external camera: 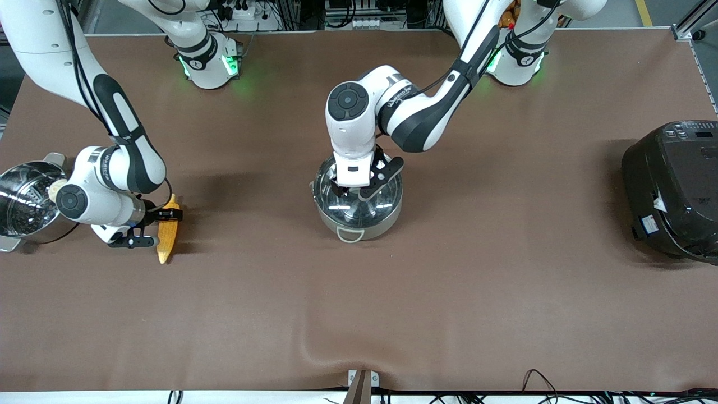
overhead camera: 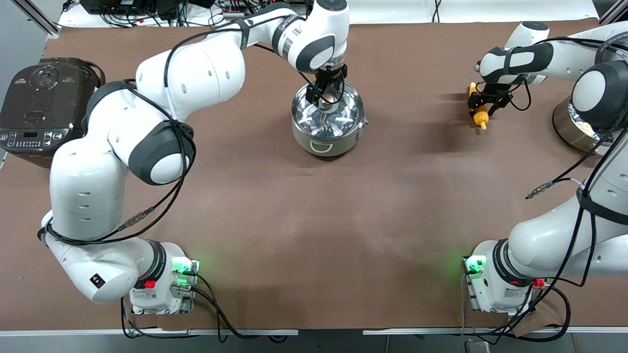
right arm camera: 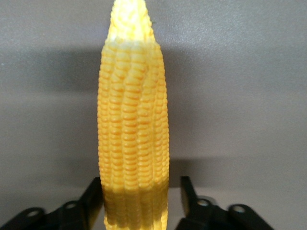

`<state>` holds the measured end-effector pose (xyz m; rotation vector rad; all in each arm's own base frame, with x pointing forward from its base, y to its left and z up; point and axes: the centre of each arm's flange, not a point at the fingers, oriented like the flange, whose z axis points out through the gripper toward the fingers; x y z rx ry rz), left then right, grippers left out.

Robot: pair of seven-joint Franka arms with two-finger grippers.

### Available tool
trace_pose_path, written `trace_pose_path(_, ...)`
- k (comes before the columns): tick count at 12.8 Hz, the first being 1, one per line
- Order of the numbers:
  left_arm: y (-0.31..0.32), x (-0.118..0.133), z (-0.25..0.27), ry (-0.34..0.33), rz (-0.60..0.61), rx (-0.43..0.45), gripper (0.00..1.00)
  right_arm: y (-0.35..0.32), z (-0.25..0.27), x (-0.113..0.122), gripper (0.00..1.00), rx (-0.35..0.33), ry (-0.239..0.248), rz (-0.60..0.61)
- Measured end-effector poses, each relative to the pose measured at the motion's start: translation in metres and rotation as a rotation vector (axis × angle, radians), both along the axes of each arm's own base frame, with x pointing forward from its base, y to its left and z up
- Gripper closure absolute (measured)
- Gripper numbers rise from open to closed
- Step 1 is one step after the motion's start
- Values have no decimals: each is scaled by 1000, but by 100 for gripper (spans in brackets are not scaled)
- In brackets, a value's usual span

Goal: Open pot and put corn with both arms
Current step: 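Grasp the lid knob with the left gripper while the right gripper grasps the corn, then lift the lid off with the left gripper while the right gripper lifts the corn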

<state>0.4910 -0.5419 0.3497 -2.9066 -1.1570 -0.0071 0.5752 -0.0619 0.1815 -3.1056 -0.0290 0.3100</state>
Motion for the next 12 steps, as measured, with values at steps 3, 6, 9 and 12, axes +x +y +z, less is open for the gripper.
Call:
trace_pose_path(3,-1,0,0,-3,0,-4,3,1,1,1,56,1,-2,4)
trace_pose_path(6,-1,0,-3,-1,-1,-2,10,2,3,3,57,3,-6,13)
trace_pose_path(9,-1,0,-8,4,-2,4,22,13,37,12,63,7,-11,43)
trace_pose_path(12,-2,0,-9,5,-2,5,38,38,99,17,63,12,-2,86)
